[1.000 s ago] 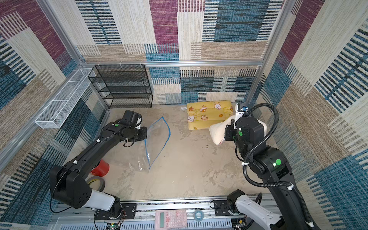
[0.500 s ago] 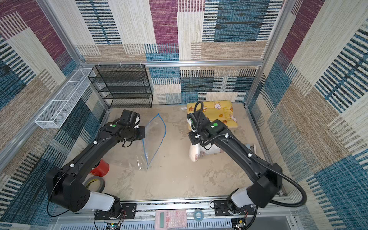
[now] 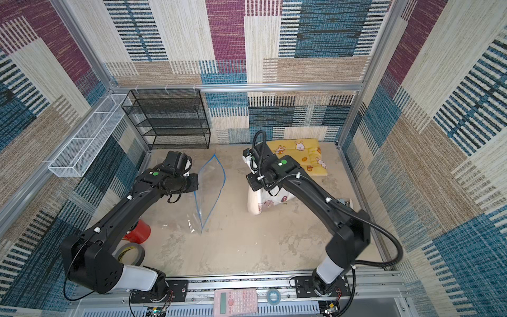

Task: Take the blanket out of the vacuum bag
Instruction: Place the blanket at the center of the board.

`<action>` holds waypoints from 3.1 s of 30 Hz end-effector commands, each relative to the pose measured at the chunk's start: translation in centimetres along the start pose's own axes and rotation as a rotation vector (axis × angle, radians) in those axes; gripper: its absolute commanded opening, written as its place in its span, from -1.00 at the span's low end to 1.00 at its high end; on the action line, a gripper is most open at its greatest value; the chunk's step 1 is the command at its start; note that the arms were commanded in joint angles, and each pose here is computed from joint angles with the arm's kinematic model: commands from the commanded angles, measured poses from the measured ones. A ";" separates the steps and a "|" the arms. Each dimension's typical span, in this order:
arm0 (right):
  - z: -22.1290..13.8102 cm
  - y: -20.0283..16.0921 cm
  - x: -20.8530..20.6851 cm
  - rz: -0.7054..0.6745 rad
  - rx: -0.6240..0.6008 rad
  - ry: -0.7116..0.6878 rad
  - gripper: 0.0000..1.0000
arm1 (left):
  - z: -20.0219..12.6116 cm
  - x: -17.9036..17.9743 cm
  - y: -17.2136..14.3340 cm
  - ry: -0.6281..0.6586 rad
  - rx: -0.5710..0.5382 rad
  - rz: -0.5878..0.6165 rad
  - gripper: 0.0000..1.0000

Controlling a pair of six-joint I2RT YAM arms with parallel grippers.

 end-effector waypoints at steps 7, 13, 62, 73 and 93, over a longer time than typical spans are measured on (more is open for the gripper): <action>-13.8 -2.4 -3.9 0.191 -0.419 -0.267 -1.00 | -0.2 0.0 0.0 -0.003 -0.005 0.010 -1.00; -20.8 -5.0 -4.4 0.281 -0.571 -0.369 -1.00 | -0.2 -0.1 0.0 -0.011 0.000 0.011 -1.00; 11.1 -0.5 4.9 -0.136 0.007 0.325 0.22 | -1.7 0.1 0.1 -0.006 -0.055 0.016 -1.00; 3.1 -11.7 -16.1 0.637 -0.281 -0.286 0.46 | -1.7 0.1 0.0 -0.017 -0.050 0.013 -1.00; 10.8 -15.3 -20.1 0.629 -0.133 -0.065 0.60 | -1.6 0.1 -0.1 -0.020 -0.047 0.014 -1.00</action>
Point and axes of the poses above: each gripper's point midway between its finger pads, its own z axis out along the fingers, its own x axis along the line the jaws close on, y = z × x, the point moved 10 cm from there along -z, back along the fingers, and after that the axes turned 1 degree about -z, right-handed, at the moved point
